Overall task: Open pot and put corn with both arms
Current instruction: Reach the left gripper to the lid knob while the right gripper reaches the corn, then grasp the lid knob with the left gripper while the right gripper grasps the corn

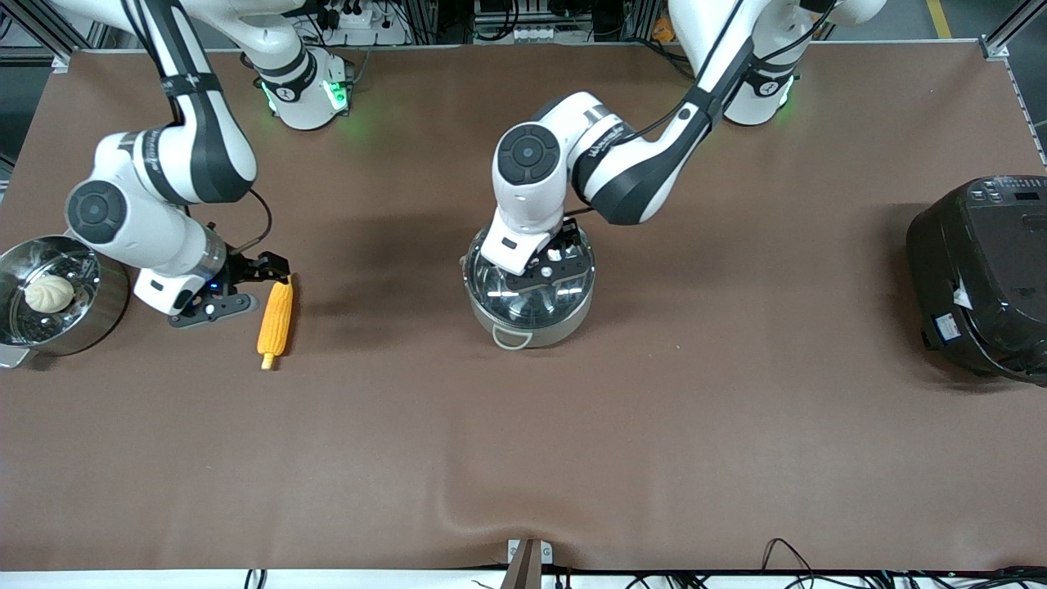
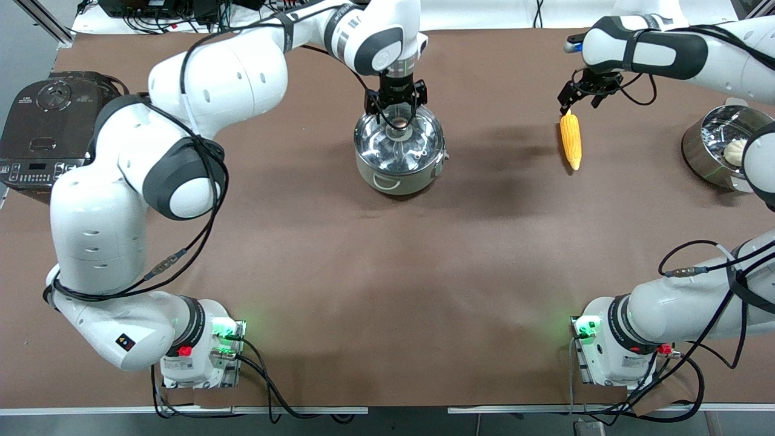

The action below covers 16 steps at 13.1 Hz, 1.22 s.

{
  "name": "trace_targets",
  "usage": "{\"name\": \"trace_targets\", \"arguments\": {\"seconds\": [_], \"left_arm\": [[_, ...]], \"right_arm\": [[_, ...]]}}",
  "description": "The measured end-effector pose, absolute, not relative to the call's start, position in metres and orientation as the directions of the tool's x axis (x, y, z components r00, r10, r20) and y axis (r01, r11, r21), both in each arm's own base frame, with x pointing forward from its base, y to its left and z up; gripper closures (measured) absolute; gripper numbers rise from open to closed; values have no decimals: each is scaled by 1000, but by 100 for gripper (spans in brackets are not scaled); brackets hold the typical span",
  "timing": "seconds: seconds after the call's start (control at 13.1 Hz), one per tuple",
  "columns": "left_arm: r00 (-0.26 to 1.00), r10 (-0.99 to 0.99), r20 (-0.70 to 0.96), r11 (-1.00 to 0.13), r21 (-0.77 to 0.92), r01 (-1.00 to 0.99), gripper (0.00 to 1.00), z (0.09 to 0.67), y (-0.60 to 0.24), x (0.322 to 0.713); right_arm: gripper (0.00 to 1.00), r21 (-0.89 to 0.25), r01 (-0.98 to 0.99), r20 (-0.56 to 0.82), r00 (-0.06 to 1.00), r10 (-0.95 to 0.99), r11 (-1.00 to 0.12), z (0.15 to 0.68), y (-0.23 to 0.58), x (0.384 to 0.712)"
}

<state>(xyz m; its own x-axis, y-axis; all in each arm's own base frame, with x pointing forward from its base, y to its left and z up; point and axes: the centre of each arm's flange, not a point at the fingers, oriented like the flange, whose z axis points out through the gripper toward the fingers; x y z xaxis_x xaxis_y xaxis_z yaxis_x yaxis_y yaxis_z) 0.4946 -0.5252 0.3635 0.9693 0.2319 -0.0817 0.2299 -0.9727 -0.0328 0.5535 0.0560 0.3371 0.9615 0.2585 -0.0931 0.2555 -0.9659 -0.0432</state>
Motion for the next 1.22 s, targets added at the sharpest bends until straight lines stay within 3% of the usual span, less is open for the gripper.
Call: {"name": "trace_targets", "arguments": {"seconds": [0.38, 0.69, 0.84, 1.07, 1.22], "left_arm": [[969, 232, -85, -973, -41, 229, 0, 357, -526, 494], [970, 226, -86, -974, -41, 223, 7, 356, -529, 491], [971, 220, -88, -975, -45, 217, 22, 353, -532, 488], [971, 220, -95, -975, -54, 216, 26, 345, -533, 488], [971, 219, -92, -975, -48, 216, 49, 345, -534, 488]], "right_arm": [[0, -32, 232, -58, 971, 234, -972, 276, 42, 544], [0, -28, 207, -48, 977, 208, -978, 237, 27, 548], [0, -28, 200, -56, 978, 201, -979, 229, 23, 547], [0, -28, 187, -58, 980, 189, -982, 225, 16, 547], [0, -25, 176, -45, 983, 177, -984, 221, 10, 549]]}}
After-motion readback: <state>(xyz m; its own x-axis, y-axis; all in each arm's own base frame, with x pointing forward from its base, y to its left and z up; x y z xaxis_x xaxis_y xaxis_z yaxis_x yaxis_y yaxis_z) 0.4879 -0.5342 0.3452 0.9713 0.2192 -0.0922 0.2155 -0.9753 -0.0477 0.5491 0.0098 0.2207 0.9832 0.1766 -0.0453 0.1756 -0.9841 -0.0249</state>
